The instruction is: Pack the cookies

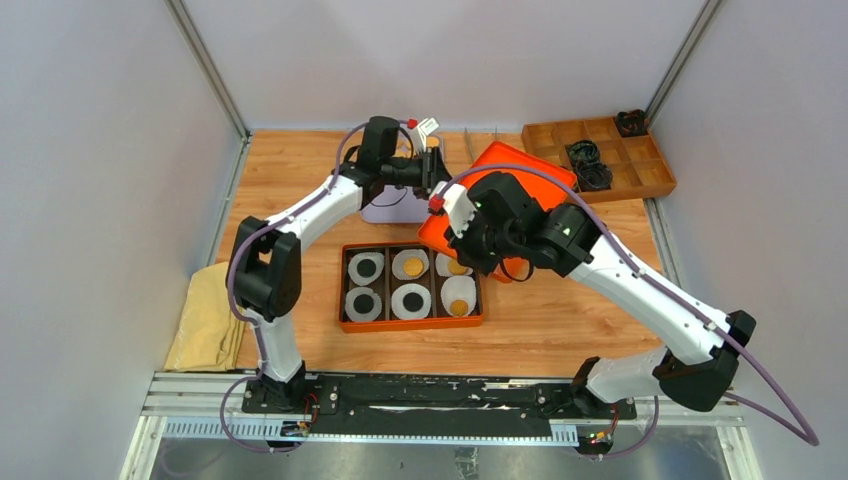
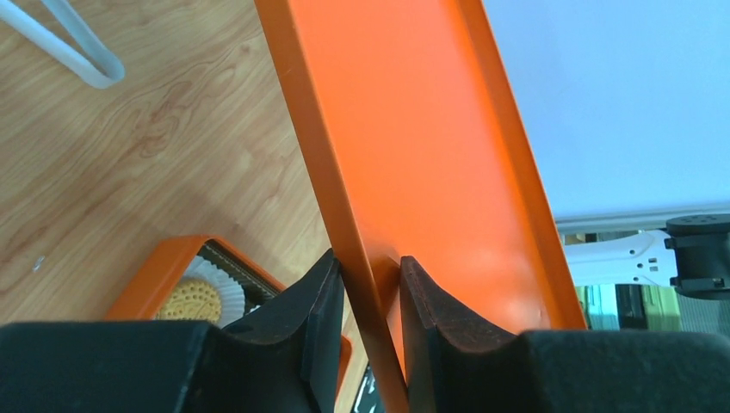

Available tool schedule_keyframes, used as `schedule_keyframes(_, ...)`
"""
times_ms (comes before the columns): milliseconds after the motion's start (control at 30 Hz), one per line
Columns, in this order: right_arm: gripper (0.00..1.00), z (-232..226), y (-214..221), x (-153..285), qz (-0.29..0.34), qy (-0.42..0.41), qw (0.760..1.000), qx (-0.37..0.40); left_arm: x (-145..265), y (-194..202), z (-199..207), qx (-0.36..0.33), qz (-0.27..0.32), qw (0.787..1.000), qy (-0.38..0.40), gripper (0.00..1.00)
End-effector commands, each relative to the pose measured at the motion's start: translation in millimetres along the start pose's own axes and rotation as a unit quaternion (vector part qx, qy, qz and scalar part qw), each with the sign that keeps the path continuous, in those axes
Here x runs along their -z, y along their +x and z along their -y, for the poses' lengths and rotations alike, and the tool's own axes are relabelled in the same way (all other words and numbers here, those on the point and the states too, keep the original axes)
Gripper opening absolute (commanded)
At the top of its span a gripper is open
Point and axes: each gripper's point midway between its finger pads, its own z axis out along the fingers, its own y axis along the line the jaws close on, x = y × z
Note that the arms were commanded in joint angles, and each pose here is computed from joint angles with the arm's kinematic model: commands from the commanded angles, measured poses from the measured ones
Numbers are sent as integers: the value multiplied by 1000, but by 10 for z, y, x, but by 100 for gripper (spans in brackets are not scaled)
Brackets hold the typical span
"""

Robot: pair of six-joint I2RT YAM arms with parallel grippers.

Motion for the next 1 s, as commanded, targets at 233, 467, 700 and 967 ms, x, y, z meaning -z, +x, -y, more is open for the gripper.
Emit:
schedule_keyframes(233,83,473,-396,485,137,147,980,0,311,69,-65,-49,-3,989,-139,0)
schedule_keyframes(467,89,678,-336,556,133,210,968,-9,611,-50,-180,-35,3,970,-239,0)
schedule_keyframes(700,89,726,-270,535,140,228,963,-19,747,-236,-52,-32,30,964,-263,0)
schedule_keyframes(967,90,749,-175,374,149,238,959,-32,957,-574,-28,25,95,942,-322,0)
